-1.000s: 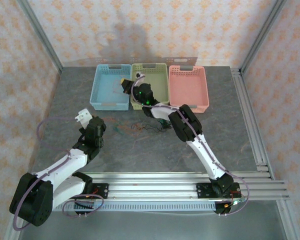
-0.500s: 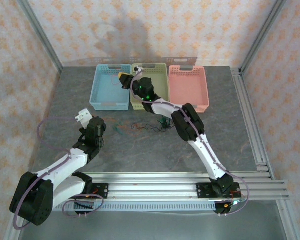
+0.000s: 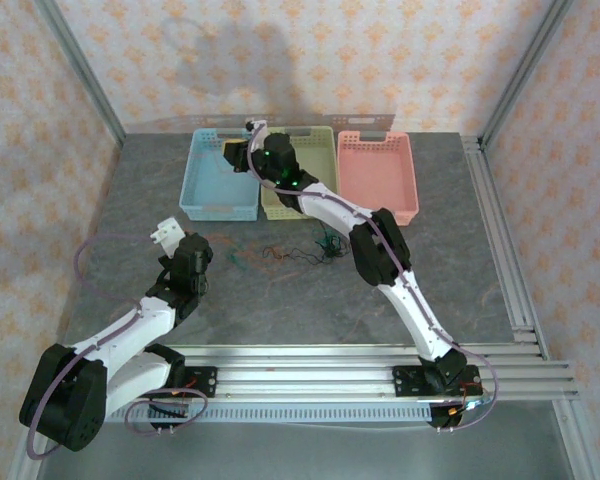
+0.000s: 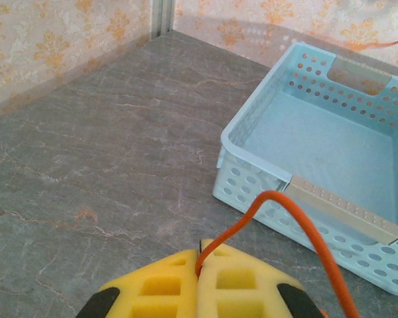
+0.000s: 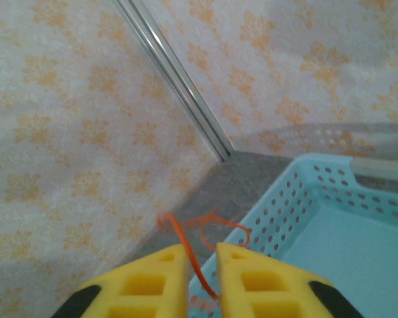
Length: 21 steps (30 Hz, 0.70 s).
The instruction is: Untangle the cables
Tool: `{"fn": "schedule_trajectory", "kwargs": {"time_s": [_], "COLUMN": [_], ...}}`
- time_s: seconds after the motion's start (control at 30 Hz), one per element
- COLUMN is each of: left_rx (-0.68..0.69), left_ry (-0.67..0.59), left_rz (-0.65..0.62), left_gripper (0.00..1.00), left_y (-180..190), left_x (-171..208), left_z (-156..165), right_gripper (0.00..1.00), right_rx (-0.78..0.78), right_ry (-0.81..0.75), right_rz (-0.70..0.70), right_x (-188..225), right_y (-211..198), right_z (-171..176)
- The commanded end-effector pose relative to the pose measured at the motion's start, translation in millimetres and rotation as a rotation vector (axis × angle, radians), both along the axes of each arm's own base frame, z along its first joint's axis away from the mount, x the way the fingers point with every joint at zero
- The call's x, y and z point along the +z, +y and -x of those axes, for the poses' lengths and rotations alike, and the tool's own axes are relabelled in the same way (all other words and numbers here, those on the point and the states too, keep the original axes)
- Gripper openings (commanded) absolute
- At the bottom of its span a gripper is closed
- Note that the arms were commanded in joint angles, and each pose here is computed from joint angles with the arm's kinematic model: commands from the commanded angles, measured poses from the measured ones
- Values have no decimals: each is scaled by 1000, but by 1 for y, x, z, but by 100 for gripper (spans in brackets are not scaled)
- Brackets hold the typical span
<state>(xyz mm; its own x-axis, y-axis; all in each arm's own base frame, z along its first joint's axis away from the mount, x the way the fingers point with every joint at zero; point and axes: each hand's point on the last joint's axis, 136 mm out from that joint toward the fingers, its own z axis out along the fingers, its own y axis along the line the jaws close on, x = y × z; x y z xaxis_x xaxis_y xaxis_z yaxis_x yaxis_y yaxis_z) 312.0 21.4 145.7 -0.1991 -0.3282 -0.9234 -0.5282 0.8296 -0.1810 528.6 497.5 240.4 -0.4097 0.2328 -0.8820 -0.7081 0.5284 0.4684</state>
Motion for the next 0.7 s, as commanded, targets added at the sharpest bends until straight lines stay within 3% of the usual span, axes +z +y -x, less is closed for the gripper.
{"fn": "schedule_trajectory", "kwargs": {"time_s": [0.0,0.07,0.2,0.47,0.67], "left_rx": [21,22,19,18,17], "left_ry": [-8,-6,-6,-5,-3], "left_rz": [3,3,3,4,4], "left_gripper": [0,0,0,0,0], "left_y": [4,4,3,3,3], "left_x": [5,4,4,4,4], "left_z": [-2,-2,-2,-3,-3], "right_gripper": [33,47,57,56,44], "right_rx": [-6,-14,-64,-50,-76], "right_ry": [21,22,-29,-66,-74], "right_rz": [188,290,342,607,604], "right_x": [-16,-30,-25,-19,-16], "right_y": [-1,-4,-19,-59,-107], "right_z": [3,5,7,23,16]}}
